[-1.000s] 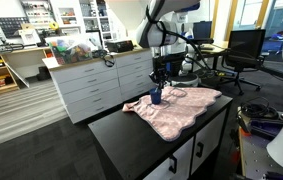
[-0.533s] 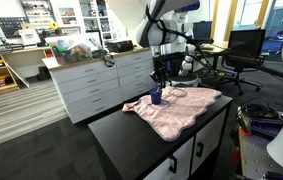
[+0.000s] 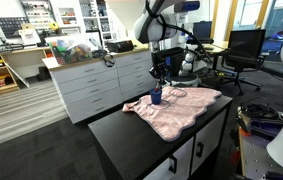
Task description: Remove the marker the blue cup and place it on the apron
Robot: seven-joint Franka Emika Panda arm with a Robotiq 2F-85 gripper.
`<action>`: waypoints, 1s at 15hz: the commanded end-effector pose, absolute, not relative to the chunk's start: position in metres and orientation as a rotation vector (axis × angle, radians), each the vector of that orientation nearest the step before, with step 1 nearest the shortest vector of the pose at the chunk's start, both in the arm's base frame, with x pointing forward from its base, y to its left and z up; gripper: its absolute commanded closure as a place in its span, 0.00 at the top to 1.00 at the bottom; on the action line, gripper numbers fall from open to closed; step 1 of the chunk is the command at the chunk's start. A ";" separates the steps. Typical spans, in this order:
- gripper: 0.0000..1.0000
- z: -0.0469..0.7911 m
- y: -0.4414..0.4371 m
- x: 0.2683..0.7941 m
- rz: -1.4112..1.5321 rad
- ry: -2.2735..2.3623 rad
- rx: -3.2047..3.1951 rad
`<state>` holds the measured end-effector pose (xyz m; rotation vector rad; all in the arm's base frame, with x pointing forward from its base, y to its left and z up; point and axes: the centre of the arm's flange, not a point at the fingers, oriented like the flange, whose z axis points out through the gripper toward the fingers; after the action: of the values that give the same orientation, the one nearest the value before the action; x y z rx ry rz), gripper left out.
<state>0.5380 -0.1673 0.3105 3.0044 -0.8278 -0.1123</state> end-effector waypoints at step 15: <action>0.05 0.363 -0.183 0.517 -0.050 -0.923 2.957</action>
<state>0.5291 -0.1782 0.3589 2.9460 -0.8795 -0.0547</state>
